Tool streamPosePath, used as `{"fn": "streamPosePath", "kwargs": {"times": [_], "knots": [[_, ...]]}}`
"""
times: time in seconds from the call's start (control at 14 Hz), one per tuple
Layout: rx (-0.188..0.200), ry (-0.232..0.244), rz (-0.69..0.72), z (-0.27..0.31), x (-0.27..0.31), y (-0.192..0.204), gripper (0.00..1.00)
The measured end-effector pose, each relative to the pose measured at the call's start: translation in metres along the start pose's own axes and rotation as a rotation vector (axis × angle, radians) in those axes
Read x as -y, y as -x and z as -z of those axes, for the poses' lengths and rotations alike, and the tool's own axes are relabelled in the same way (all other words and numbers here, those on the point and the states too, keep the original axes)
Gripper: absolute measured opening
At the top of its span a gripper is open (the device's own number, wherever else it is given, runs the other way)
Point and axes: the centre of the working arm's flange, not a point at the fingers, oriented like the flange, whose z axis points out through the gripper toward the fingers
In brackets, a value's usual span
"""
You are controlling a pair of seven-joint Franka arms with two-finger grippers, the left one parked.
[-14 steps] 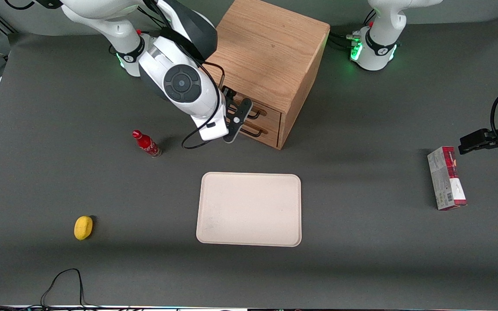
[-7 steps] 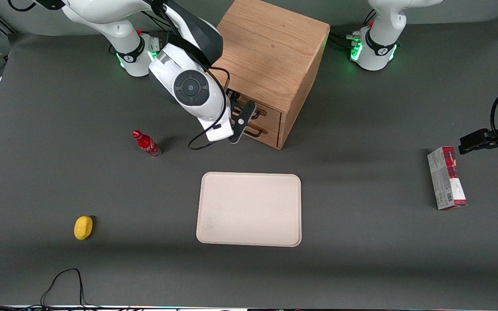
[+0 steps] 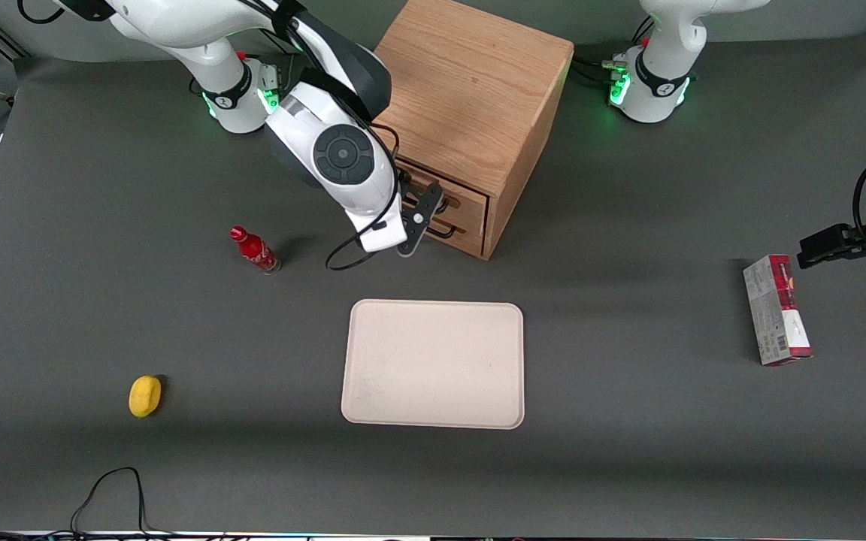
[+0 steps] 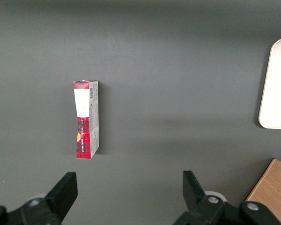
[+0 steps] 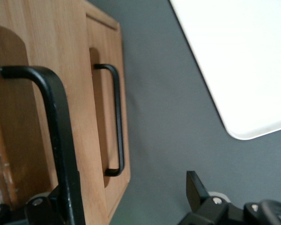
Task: Open upper drawer
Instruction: 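Pull the upper drawer outward by its handle with the right gripper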
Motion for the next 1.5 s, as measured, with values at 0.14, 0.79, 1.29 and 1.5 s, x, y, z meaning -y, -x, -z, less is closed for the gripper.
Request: {"fn": "streamPosePath", "kwargs": {"times": [0.14, 0.79, 1.29, 1.5], "knots": [[-0.025, 0.015, 0.015, 0.009, -0.020, -0.003, 1.00], [-0.141, 0.059, 0.033, 0.048, -0.153, 0.014, 1.00], [-0.210, 0.139, -0.041, 0.096, -0.193, 0.034, 1.00], [-0.270, 0.204, -0.089, 0.137, -0.215, 0.051, 1.00]]}}
